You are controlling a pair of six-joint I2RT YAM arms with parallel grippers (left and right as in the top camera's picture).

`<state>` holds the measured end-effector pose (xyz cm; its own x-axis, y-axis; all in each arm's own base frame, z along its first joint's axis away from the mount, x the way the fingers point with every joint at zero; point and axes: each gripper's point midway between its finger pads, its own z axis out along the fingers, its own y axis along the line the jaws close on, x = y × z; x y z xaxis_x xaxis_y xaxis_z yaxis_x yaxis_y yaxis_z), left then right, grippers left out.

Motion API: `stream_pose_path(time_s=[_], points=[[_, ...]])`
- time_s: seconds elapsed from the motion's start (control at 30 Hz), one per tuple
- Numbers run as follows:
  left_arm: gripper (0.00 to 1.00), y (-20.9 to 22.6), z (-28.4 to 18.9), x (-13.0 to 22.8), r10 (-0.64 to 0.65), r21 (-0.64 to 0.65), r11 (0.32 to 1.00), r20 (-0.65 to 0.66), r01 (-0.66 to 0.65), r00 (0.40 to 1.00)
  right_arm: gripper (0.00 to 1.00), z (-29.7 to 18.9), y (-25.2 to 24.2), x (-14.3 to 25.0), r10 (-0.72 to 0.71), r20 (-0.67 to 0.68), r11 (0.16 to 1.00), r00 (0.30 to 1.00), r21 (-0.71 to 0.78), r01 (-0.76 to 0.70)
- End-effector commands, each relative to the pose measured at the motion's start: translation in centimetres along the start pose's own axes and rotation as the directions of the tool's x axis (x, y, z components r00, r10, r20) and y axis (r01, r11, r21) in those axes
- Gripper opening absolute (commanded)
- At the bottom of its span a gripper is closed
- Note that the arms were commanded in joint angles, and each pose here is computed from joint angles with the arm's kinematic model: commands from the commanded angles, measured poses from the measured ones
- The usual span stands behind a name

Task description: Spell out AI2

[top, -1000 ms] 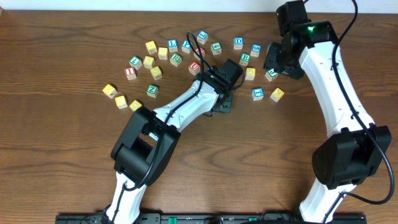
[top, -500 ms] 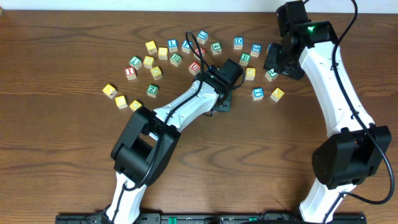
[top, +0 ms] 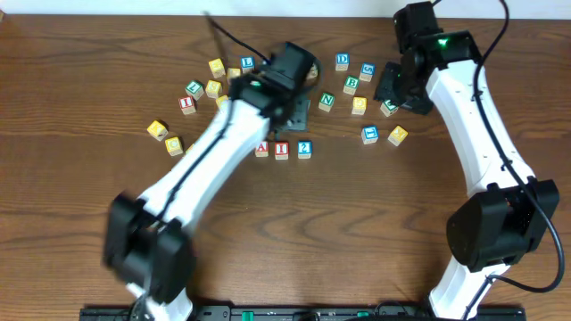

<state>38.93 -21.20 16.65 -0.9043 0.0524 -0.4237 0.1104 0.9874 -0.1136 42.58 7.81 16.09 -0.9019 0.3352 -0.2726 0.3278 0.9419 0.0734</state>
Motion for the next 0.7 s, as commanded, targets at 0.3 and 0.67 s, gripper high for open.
stream_pose_path(time_s=[0.3,0.67], points=[[0.08,11.3,0.7,3.8,-0.107,-0.084,0.992,-0.211,0.091,0.972,0.19,4.5,6.9,7.9,-0.149,-0.081,0.985,0.986,-0.105,0.140],[0.07,12.2,6.0,8.0,-0.054,0.033,0.997,-0.281,0.065,0.958,0.03,7.8,8.4,10.0,-0.161,-0.102,0.970,0.982,-0.200,0.138]])
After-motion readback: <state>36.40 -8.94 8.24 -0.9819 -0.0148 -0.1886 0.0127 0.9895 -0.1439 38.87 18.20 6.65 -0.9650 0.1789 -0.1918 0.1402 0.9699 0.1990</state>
